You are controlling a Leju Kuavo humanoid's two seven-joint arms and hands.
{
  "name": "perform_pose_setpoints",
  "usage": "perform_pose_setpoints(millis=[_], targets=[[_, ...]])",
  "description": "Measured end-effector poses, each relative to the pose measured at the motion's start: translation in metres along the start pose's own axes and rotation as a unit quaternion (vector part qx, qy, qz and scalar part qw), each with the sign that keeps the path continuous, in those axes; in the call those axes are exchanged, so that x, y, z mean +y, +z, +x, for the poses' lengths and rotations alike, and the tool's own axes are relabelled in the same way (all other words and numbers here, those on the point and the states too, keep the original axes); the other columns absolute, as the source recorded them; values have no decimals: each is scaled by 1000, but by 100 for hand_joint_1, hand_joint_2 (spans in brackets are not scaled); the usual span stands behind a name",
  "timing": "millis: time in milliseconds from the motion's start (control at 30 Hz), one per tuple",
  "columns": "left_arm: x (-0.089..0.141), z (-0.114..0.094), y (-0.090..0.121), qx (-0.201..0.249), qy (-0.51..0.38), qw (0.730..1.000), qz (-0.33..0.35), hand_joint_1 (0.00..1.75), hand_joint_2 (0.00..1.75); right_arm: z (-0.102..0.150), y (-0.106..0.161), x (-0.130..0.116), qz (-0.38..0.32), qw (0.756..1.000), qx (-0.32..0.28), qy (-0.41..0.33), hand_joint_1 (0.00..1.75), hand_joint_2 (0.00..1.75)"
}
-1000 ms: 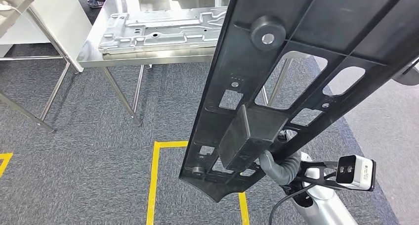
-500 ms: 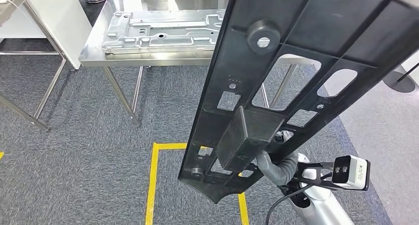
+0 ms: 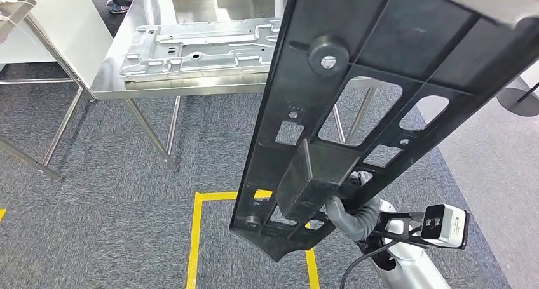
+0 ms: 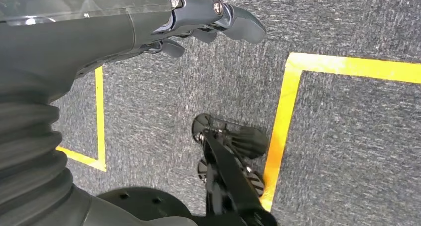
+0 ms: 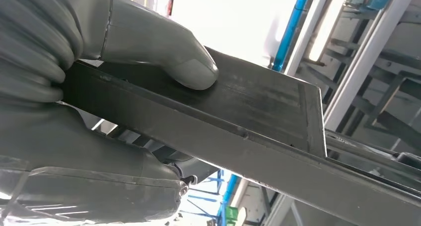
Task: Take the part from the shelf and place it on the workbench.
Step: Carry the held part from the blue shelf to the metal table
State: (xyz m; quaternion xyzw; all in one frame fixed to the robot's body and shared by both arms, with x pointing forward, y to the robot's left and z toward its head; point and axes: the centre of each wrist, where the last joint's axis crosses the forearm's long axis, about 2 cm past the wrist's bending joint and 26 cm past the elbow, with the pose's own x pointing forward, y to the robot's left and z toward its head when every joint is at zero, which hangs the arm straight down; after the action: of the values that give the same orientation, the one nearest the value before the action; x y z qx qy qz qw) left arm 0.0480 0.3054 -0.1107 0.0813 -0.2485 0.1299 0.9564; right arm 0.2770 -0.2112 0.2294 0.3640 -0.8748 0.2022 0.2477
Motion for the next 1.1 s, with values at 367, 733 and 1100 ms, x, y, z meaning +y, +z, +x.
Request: perform_pose_setpoints(millis=[367,733,1100], targets=[[1,-1,0,3,-3,1000,2,0,175,1,0,1,-3,1000,-4,-1,175,175],[0,-1,1,3,-1,1000,0,0,175,3,2,-2,-8,1000,-5,3,175,175],[3,-1,0,3,-2,1000,4,0,175,10,0,-1,-20,999,-41,2,175,175]])
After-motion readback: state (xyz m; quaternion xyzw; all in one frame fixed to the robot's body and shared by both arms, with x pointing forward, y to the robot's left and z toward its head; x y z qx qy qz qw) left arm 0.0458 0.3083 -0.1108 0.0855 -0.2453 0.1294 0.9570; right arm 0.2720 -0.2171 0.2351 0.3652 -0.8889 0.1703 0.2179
